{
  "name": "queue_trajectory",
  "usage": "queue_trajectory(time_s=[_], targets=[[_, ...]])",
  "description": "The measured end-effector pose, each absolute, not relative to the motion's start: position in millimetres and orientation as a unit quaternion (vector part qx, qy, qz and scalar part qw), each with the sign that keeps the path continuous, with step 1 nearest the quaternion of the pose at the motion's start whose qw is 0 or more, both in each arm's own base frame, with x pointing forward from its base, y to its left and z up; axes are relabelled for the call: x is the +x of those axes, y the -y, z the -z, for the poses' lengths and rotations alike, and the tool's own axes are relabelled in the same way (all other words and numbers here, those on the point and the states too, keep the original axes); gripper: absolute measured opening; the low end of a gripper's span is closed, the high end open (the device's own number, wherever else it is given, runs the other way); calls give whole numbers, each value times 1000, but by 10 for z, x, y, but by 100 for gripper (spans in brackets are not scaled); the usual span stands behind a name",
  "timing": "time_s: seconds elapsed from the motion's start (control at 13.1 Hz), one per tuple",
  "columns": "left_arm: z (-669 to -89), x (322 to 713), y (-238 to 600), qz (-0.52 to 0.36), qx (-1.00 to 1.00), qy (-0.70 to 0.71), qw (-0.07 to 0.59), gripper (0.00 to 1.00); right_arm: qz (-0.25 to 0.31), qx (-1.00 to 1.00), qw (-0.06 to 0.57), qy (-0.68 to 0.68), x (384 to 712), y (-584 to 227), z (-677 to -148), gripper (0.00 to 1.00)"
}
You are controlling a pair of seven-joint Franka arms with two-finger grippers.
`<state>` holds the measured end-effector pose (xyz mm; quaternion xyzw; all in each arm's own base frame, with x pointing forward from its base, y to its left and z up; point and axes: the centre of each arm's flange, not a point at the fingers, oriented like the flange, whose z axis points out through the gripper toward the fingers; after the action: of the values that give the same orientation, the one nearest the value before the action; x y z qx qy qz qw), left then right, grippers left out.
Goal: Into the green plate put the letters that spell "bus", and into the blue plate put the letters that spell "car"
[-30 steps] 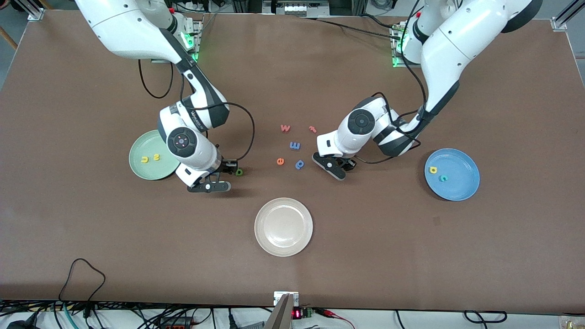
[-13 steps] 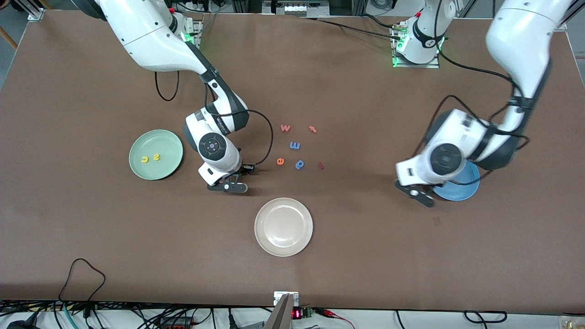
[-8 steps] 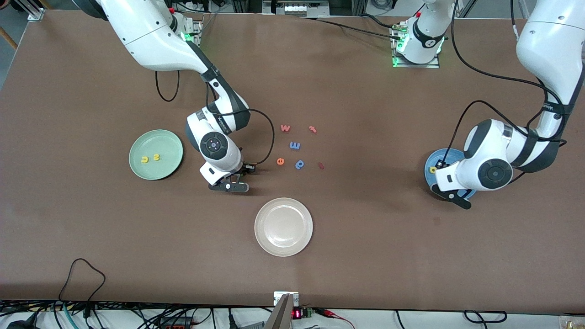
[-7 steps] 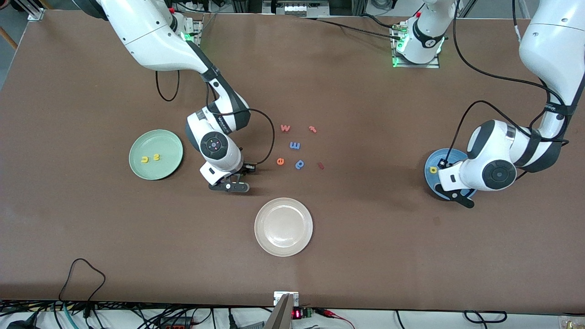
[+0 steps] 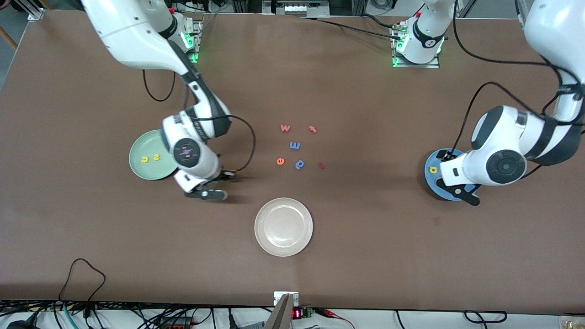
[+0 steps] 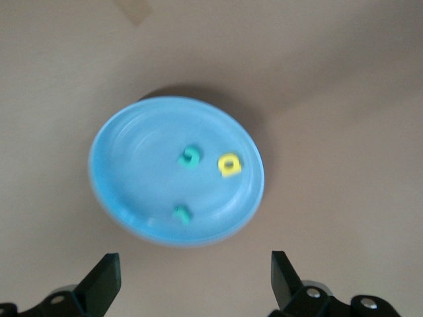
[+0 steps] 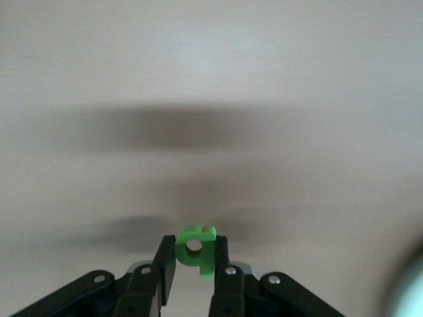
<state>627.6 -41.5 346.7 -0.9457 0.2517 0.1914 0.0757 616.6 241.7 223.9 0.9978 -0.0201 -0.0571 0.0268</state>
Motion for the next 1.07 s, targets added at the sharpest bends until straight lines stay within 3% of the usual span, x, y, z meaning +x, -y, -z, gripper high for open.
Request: queue_trajectory(time_s=[0.23,0.69,0.76,1.07], targets=[[-4338,6302,389,-204,-953,-219,56,100,93,995,34,9,5988,-1547,-2455,27],[-5346,6264,255,-158,-974,-158,36,100,152,988,19,-3,5386,-437,-2129,27],[-5497,6229,264,-140,-979,-144,30,100,152,988,18,-1,5371,-404,-2125,31],[-5838,6102,-9,-43,-996,-83,3,100,110,994,19,6,5505,-333,-2552,74]])
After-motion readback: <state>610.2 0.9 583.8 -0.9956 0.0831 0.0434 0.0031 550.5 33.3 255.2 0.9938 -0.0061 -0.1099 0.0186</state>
